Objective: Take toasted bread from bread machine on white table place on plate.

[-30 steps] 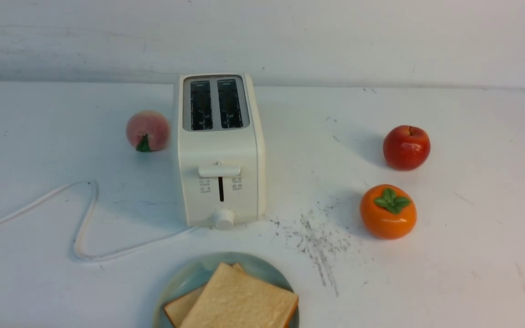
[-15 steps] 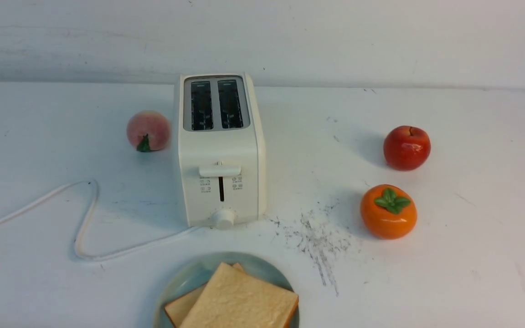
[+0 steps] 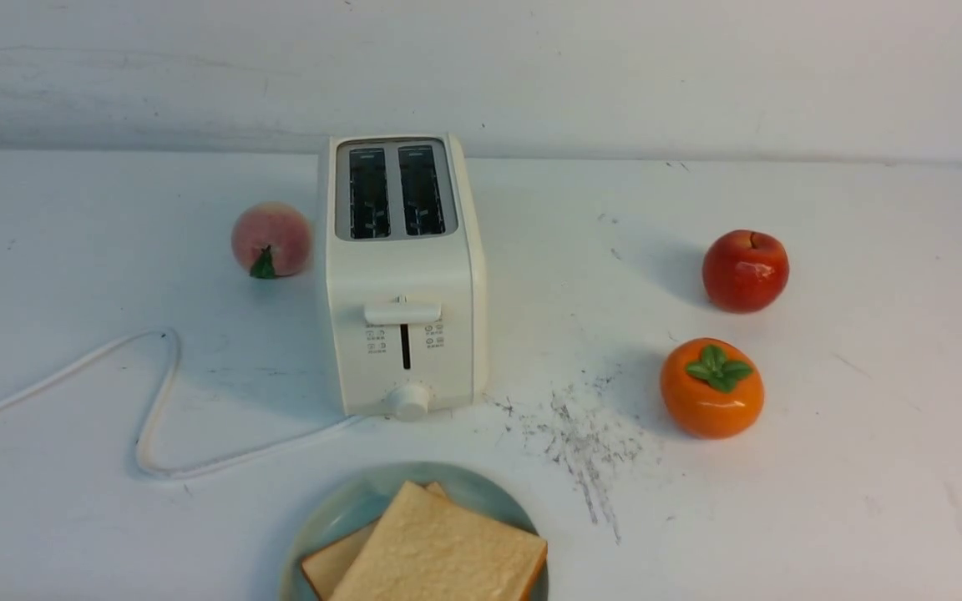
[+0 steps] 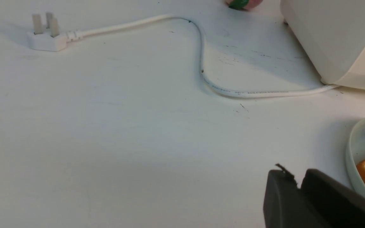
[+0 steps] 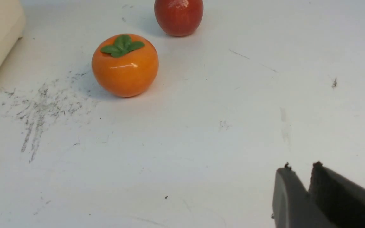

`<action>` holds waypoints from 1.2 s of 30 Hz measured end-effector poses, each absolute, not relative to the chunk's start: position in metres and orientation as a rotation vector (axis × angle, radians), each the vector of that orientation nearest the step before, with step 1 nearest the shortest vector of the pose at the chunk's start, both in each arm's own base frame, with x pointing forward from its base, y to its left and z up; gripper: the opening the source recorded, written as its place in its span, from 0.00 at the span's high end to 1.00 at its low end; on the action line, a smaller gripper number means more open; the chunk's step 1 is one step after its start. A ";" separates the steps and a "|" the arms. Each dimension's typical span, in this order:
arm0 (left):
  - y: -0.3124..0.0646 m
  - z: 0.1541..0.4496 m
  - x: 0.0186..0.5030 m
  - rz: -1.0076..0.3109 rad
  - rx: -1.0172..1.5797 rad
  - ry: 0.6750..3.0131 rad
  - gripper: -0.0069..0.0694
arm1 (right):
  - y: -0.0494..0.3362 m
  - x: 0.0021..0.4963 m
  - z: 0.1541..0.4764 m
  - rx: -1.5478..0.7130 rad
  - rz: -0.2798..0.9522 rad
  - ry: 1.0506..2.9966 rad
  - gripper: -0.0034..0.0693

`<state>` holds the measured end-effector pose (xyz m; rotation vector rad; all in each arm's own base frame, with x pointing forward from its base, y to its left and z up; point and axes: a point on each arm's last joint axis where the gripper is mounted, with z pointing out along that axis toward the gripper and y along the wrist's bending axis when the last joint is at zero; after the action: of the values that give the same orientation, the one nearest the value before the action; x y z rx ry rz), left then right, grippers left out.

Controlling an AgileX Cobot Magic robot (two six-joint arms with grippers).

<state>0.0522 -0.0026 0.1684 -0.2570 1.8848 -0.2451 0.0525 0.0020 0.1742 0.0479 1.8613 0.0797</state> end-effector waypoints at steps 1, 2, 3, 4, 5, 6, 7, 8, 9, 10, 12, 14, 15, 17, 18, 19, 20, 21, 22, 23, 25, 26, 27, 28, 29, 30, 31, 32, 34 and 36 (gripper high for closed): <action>-0.003 0.168 0.052 -0.245 -0.257 1.885 0.80 | 0.002 0.053 0.174 0.048 0.080 1.861 0.81; -0.003 0.168 0.052 -0.245 -0.257 1.885 0.79 | 0.002 0.053 0.174 0.048 0.080 1.861 0.81; -0.003 0.168 0.052 -0.245 -0.257 1.885 0.79 | 0.002 0.053 0.174 0.048 0.080 1.861 0.81; -0.003 0.168 0.052 -0.245 -0.257 1.885 0.79 | 0.002 0.053 0.174 0.048 0.080 1.861 0.81; -0.003 0.168 0.052 -0.245 -0.257 1.885 0.79 | 0.002 0.053 0.174 0.048 0.080 1.861 0.81; -0.003 0.168 0.052 -0.245 -0.257 1.885 0.79 | 0.002 0.053 0.174 0.048 0.080 1.861 0.81; -0.003 0.168 0.052 -0.245 -0.257 1.885 0.79 | 0.002 0.053 0.174 0.048 0.080 1.861 0.80; -0.003 0.168 0.052 -0.245 -0.257 1.885 0.79 | 0.002 0.053 0.174 0.048 0.080 1.861 0.80; -0.003 0.168 0.052 -0.245 -0.257 1.885 0.79 | 0.002 0.053 0.174 0.048 0.079 1.861 0.80; -0.003 0.168 0.052 -0.245 -0.257 1.885 0.79 | 0.002 0.052 0.174 0.046 0.077 1.862 0.80; -0.003 0.168 0.052 -0.245 -0.257 1.885 0.79 | 0.002 0.052 0.174 0.046 0.077 1.862 0.80; -0.003 0.168 0.052 -0.245 -0.257 1.885 0.78 | 0.002 0.052 0.174 0.046 0.077 1.862 0.79; -0.003 0.168 0.052 -0.245 -0.257 1.885 0.78 | 0.002 0.052 0.174 0.046 0.077 1.862 0.79; -0.003 0.168 0.052 -0.245 -0.257 1.885 0.78 | 0.002 0.052 0.174 0.046 0.077 1.862 0.79; -0.003 0.168 0.052 -0.245 -0.257 1.885 0.78 | 0.002 0.052 0.174 0.046 0.077 1.862 0.79; -0.003 0.168 0.052 -0.245 -0.257 1.885 0.78 | 0.002 0.052 0.174 0.046 0.077 1.862 0.79; -0.003 0.168 0.052 -0.245 -0.257 1.885 0.78 | 0.002 0.052 0.174 0.046 0.077 1.862 0.79; -0.003 0.168 0.052 -0.245 -0.257 1.885 0.77 | 0.002 0.052 0.174 0.046 0.077 1.862 0.78; -0.003 0.168 0.052 -0.245 -0.257 1.885 0.77 | 0.002 0.052 0.174 0.046 0.077 1.862 0.78; -0.003 0.168 0.052 -0.245 -0.257 1.885 0.77 | 0.002 0.052 0.174 0.046 0.076 1.862 0.78; -0.003 0.168 0.052 -0.245 -0.257 1.885 0.77 | 0.002 0.052 0.174 0.046 0.076 1.862 0.78; -0.003 0.168 0.052 -0.245 -0.257 1.885 0.77 | 0.002 0.052 0.174 0.046 0.076 1.862 0.77; -0.003 0.168 0.052 -0.245 -0.257 1.885 0.77 | 0.002 0.052 0.174 0.046 0.076 1.862 0.77; -0.003 0.168 0.052 -0.245 -0.257 1.885 0.77 | 0.002 0.052 0.174 0.046 0.076 1.862 0.77; -0.003 0.168 0.052 -0.245 -0.257 1.885 0.77 | 0.002 0.052 0.174 0.046 0.076 1.862 0.77; -0.003 0.168 0.052 -0.245 -0.257 1.885 0.77 | 0.002 0.052 0.174 0.046 0.076 1.862 0.77; -0.003 0.168 0.052 -0.245 -0.257 1.885 0.77 | 0.002 0.052 0.174 0.046 0.076 1.862 0.77; -0.003 0.168 0.052 -0.245 -0.257 1.885 0.77 | 0.002 0.052 0.174 0.046 0.076 1.862 0.77; -0.003 0.168 0.052 -0.245 -0.257 1.885 0.77 | 0.002 0.052 0.174 0.046 0.076 1.862 0.77; -0.003 0.168 0.052 -0.245 -0.257 1.885 0.77 | 0.002 0.052 0.174 0.046 0.076 1.862 0.77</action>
<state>0.0522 -0.0026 0.1684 -0.2570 1.8848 -0.2451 0.0525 0.0019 0.1743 0.0457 1.8623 0.0761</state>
